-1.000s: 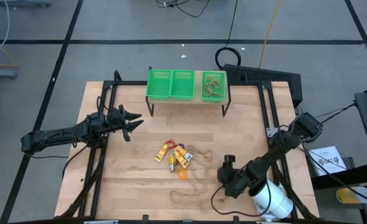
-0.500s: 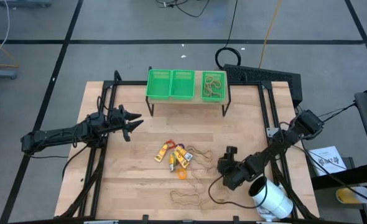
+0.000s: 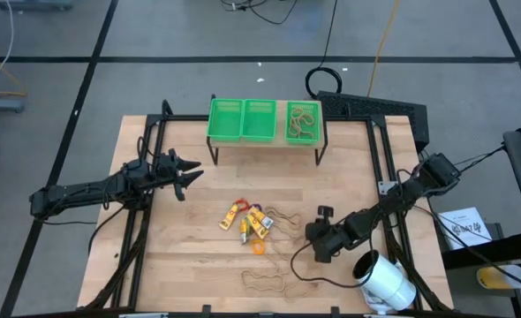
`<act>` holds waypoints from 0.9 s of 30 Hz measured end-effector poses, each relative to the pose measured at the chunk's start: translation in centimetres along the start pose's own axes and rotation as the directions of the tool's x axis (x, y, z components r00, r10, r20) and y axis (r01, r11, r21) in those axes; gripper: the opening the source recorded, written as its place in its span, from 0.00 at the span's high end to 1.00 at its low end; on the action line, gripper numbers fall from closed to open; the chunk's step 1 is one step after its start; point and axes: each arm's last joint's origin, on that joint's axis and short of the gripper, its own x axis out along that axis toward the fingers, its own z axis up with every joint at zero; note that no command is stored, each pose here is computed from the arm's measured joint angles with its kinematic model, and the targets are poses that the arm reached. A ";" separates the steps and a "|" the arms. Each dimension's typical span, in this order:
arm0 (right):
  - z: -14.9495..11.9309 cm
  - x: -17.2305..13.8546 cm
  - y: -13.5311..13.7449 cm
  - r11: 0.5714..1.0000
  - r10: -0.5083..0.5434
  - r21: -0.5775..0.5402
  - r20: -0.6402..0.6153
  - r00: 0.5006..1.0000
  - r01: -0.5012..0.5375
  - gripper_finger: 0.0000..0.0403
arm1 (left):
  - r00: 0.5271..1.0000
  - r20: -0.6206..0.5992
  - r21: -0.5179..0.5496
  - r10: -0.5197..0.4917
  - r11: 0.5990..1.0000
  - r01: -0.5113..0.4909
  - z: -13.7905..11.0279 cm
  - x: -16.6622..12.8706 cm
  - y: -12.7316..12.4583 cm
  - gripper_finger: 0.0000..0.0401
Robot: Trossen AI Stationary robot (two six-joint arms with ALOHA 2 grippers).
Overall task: Pick & Place Office Desk Supplies
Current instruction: Put the brown rubber band into the right green bin on the shelf
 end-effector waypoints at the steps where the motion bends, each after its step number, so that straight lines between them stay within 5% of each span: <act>1: 0.0 0.0 0.0 1.000 0.005 -0.004 0.000 1.000 -0.005 0.77 | 1.000 0.000 0.000 0.000 1.000 0.000 0.0 0.0 0.0 0.60; 6: 0.6 -1.2 0.0 0.999 0.051 -0.016 0.053 0.997 -0.051 0.97 | 1.000 0.000 0.000 0.000 1.000 0.000 0.0 0.0 0.0 0.60; 14: 3.1 -6.5 -0.4 0.980 0.186 0.002 0.355 0.916 -0.200 0.99 | 1.000 -0.002 0.000 0.000 1.000 0.000 0.0 0.0 0.0 0.60; 19: 5.2 -9.8 -1.5 0.975 0.199 -0.041 0.592 0.781 -0.218 0.98 | 1.000 -0.001 0.000 0.000 1.000 0.000 0.0 0.0 0.0 0.60; 27: 8.3 -12.1 -4.0 0.990 0.130 -0.136 0.805 0.578 -0.032 0.99 | 1.000 -0.001 0.000 0.000 1.000 0.000 0.0 0.0 0.0 0.60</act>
